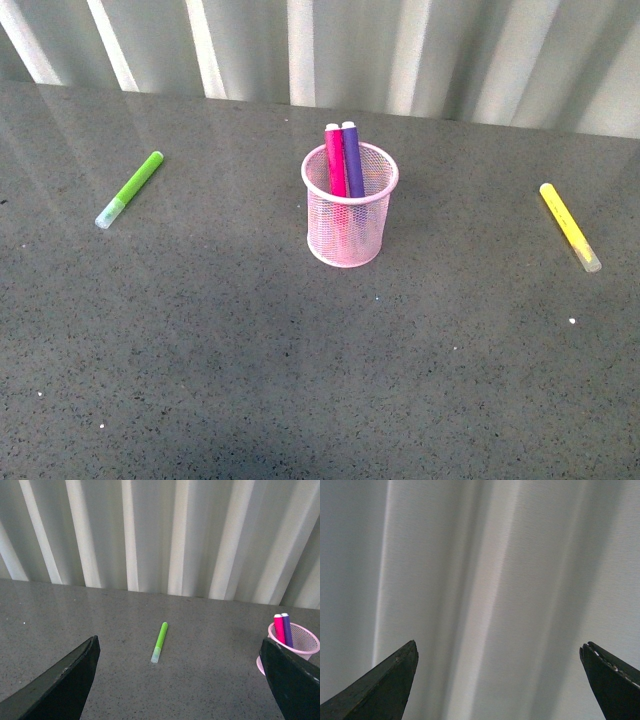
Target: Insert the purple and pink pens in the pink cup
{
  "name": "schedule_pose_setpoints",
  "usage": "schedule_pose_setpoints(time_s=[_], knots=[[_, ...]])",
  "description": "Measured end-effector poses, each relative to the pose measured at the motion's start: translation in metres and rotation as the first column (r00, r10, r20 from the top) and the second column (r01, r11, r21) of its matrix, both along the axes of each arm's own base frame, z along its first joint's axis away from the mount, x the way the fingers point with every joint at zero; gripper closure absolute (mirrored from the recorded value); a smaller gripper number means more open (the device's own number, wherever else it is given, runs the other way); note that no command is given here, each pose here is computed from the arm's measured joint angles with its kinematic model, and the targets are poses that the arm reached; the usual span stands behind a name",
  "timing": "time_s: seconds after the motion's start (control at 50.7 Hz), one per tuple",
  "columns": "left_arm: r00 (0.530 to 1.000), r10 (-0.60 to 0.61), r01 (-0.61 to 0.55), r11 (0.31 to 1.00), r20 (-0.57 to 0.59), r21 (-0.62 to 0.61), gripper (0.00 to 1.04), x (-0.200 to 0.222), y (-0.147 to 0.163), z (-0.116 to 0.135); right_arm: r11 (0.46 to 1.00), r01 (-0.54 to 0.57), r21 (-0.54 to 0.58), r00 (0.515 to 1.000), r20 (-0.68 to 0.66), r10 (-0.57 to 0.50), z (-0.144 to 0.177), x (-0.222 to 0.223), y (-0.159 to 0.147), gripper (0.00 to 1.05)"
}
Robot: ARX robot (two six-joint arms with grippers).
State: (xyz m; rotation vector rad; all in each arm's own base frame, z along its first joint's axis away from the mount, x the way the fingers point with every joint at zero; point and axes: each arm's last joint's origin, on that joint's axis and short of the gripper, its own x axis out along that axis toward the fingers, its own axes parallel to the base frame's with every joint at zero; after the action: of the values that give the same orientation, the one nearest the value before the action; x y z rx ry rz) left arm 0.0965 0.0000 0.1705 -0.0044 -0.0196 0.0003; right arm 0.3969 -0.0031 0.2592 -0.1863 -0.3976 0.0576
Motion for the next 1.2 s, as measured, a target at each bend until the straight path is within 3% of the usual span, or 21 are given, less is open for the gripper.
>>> schedule_pose_setpoints(time_s=[0.079, 0.118, 0.217, 0.473, 0.611, 1.203], knots=[[1.0, 0.0, 0.0, 1.0, 0.0, 0.0, 0.07, 0.0, 0.0, 0.0, 0.998, 0.049, 0.03, 0.994, -0.103, -0.045, 0.0, -0.001, -0.003, 0.12], [1.0, 0.0, 0.0, 1.0, 0.0, 0.0, 0.07, 0.0, 0.0, 0.0, 0.993, 0.088, 0.077, 0.972, -0.223, -0.069, -0.006, -0.005, -0.003, 0.19], [1.0, 0.001, -0.001, 1.0, 0.0, 0.0, 0.07, 0.0, 0.0, 0.0, 0.988, 0.095, 0.119, 0.932, -0.359, -0.046, -0.026, -0.027, 0.0, 0.33], [1.0, 0.0, 0.0, 1.0, 0.0, 0.0, 0.07, 0.0, 0.0, 0.0, 0.985, 0.087, 0.15, 0.919, -0.394, -0.021, -0.052, -0.087, 0.004, 0.71], [1.0, 0.0, 0.0, 1.0, 0.001, 0.0, 0.07, 0.0, 0.0, 0.0, 0.984, 0.092, 0.15, 0.918, -0.395, -0.025, -0.063, -0.127, 0.003, 1.02], [1.0, 0.0, 0.0, 1.0, 0.001, 0.0, 0.07, 0.0, 0.0, 0.0, 0.984, 0.093, 0.155, 0.915, -0.403, -0.023, -0.085, -0.211, 0.003, 1.01]])
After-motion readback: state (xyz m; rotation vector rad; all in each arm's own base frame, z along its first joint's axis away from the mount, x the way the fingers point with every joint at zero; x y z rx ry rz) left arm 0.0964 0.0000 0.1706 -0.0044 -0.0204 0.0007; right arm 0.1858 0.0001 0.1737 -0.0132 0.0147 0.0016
